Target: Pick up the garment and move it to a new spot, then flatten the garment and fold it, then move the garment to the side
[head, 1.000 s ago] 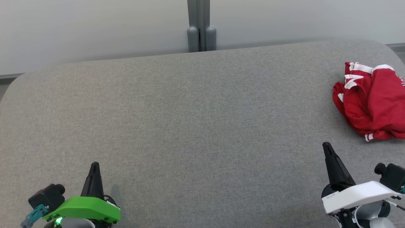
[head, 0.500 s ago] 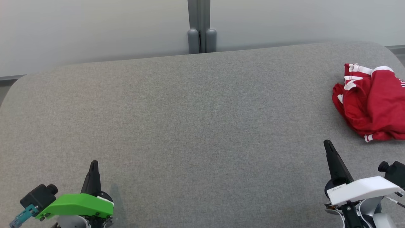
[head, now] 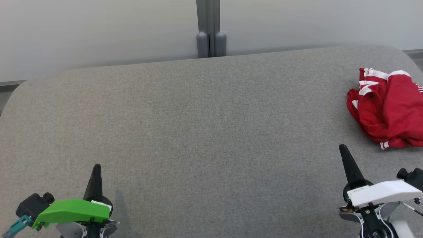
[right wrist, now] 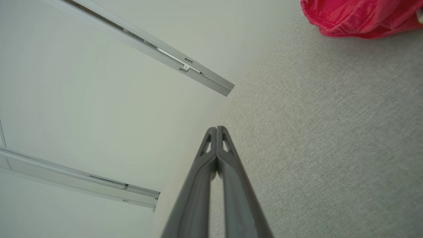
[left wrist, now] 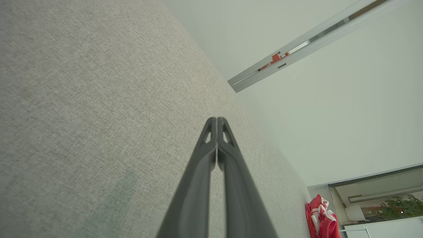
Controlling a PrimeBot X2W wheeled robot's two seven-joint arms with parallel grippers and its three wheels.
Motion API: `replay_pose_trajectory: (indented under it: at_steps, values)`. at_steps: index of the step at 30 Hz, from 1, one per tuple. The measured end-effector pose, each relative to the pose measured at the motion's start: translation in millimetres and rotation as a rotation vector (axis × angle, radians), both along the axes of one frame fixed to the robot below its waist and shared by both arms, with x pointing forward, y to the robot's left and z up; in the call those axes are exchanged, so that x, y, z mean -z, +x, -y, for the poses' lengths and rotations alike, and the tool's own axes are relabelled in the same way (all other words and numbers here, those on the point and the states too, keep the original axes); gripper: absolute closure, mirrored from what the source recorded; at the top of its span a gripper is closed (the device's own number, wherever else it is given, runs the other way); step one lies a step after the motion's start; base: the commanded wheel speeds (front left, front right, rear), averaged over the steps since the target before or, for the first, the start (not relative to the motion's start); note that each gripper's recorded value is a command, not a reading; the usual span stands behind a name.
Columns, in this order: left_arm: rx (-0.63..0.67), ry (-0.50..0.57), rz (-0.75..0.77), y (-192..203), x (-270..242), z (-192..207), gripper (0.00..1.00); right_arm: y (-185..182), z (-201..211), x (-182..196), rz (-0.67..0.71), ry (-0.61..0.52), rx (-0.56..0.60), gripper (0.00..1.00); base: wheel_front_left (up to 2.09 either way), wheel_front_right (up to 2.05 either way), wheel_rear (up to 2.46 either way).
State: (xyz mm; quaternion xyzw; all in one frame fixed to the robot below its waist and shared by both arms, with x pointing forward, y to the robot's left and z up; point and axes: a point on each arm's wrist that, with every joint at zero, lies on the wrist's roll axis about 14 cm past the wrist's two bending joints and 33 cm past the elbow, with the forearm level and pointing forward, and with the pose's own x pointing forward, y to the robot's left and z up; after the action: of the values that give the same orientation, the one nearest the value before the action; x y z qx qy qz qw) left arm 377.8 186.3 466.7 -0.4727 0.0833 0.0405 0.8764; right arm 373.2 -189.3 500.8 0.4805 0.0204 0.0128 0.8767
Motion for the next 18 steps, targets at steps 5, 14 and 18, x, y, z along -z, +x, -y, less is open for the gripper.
replay_pose_trajectory:
  at_steps: [5,14,18]
  values:
    - [-0.006,-0.059,0.007,0.9,-2.1,-0.7,1.0,0.8,1.4,1.3,-0.007,0.055,0.006,1.0,0.0,0.0,0.0]
    - [-0.021,-0.152,0.027,3.2,-7.3,-3.2,1.0,4.2,3.3,0.0,-0.006,0.146,0.016,1.0,0.0,0.0,0.0]
    - [-0.025,-0.195,0.034,3.9,-9.1,-3.2,1.0,4.1,4.1,1.8,-0.013,0.186,0.02,1.0,0.0,0.0,0.0]
